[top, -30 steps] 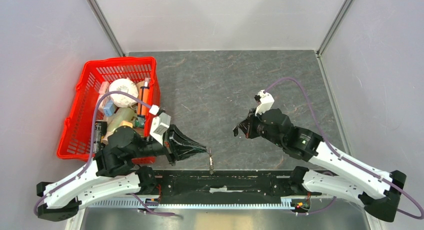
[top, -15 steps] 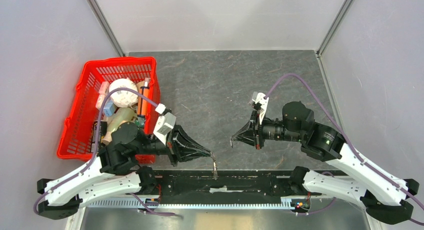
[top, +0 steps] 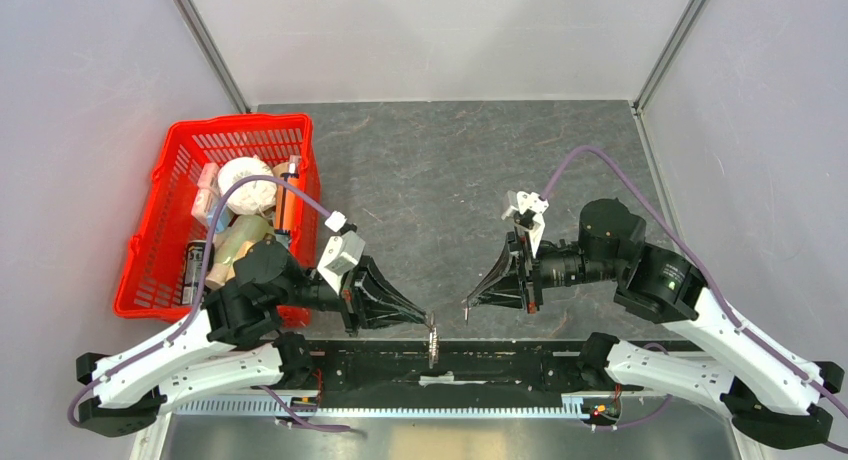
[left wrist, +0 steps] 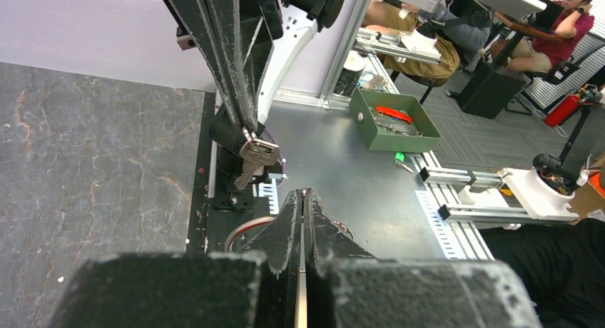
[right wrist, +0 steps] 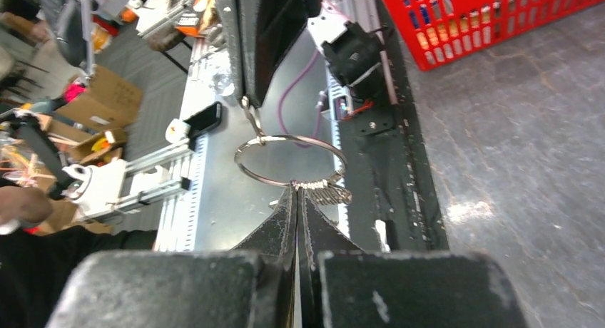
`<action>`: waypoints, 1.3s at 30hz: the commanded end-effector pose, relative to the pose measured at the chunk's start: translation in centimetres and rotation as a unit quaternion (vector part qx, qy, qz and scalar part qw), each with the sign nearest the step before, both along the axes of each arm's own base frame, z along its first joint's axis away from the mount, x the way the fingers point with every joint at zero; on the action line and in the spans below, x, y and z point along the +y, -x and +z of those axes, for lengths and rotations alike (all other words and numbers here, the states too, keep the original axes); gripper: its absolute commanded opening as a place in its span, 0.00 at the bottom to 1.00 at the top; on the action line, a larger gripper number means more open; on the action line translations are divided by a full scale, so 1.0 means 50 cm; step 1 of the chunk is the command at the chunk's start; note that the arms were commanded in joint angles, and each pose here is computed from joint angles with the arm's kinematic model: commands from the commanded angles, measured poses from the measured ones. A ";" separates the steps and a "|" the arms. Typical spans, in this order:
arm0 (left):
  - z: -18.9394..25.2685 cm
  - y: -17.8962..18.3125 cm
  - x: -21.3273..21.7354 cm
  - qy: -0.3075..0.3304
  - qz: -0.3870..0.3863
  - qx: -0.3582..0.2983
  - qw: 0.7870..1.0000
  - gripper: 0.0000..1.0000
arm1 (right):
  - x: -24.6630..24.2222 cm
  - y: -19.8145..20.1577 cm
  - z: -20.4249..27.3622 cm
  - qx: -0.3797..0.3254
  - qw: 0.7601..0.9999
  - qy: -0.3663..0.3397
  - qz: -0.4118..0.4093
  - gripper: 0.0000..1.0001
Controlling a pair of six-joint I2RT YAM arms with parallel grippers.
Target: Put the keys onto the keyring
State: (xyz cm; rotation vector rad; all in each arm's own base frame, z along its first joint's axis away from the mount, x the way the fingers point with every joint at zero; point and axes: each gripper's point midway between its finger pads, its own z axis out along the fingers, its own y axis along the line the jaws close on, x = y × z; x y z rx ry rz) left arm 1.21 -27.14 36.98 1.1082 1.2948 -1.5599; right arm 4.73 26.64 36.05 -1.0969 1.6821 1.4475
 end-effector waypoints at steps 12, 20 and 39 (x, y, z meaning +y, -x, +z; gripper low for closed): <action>0.052 0.007 0.006 0.053 -0.012 -0.081 0.995 0.02 | 0.027 0.048 0.072 0.134 0.986 -0.077 0.055 0.00; 0.057 -0.001 0.005 0.064 -0.001 -0.094 0.993 0.02 | 0.046 0.037 0.057 0.181 0.980 -0.076 0.045 0.00; 0.055 -0.018 0.005 0.059 0.023 -0.108 0.992 0.02 | 0.064 0.030 0.064 0.221 0.969 -0.099 0.050 0.00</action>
